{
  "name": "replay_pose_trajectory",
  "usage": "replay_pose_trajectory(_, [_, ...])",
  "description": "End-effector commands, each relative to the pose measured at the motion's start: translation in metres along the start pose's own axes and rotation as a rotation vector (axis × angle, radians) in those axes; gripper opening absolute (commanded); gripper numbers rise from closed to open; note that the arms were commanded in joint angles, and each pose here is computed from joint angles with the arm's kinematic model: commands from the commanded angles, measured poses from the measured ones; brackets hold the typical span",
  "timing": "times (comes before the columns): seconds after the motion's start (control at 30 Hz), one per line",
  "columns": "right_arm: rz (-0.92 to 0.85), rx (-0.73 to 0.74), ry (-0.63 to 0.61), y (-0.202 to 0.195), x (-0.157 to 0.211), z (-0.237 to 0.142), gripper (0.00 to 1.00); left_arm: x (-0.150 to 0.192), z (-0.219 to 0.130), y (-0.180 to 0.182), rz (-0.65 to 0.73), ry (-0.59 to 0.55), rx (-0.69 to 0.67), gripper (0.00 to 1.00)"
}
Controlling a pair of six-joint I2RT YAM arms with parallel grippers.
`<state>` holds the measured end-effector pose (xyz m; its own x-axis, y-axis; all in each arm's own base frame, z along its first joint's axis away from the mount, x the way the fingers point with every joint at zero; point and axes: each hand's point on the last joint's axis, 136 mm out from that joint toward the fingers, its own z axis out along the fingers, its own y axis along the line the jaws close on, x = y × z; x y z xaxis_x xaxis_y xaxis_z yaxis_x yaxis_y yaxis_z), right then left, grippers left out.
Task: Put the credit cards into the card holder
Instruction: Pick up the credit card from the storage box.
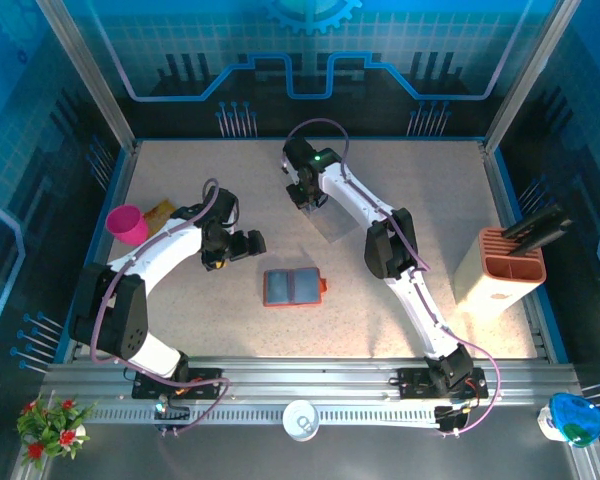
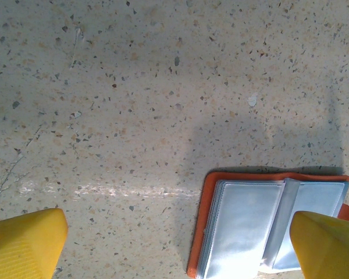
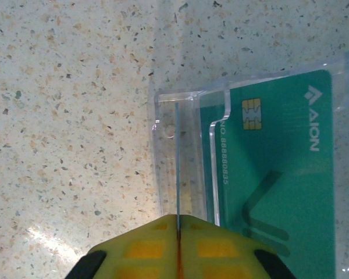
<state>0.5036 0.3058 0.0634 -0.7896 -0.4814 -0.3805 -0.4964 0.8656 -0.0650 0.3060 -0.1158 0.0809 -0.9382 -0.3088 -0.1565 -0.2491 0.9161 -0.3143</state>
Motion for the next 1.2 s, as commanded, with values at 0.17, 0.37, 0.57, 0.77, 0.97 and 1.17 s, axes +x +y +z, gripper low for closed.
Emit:
replay_pose_trajectory(0.17, [-0.010, -0.024, -0.129, 0.003, -0.032, -0.060, 0.00, 0.008, -0.004, 0.000, 0.003, 0.006, 0.006, 0.99])
replay_pose_trajectory(0.37, [-0.024, -0.041, -0.204, 0.012, -0.045, -0.100, 0.00, 0.010, -0.007, 0.000, 0.012, 0.002, 0.010, 0.99])
replay_pose_trajectory(0.57, [-0.020, -0.078, -0.270, 0.030, -0.050, -0.149, 0.00, 0.014, -0.011, 0.001, 0.024, -0.007, 0.022, 0.99])
replay_pose_trajectory(0.77, [0.056, -0.152, -0.305, 0.041, -0.036, -0.191, 0.00, 0.020, -0.011, 0.002, 0.037, -0.003, 0.038, 0.99])
replay_pose_trajectory(0.97, [0.178, -0.242, -0.348, 0.046, -0.005, -0.217, 0.00, 0.027, -0.008, 0.004, 0.054, 0.002, 0.045, 0.99])
replay_pose_trajectory(1.17, [0.297, -0.325, -0.338, 0.053, 0.036, -0.218, 0.00, 0.031, -0.002, 0.002, 0.065, 0.010, 0.043, 0.99])
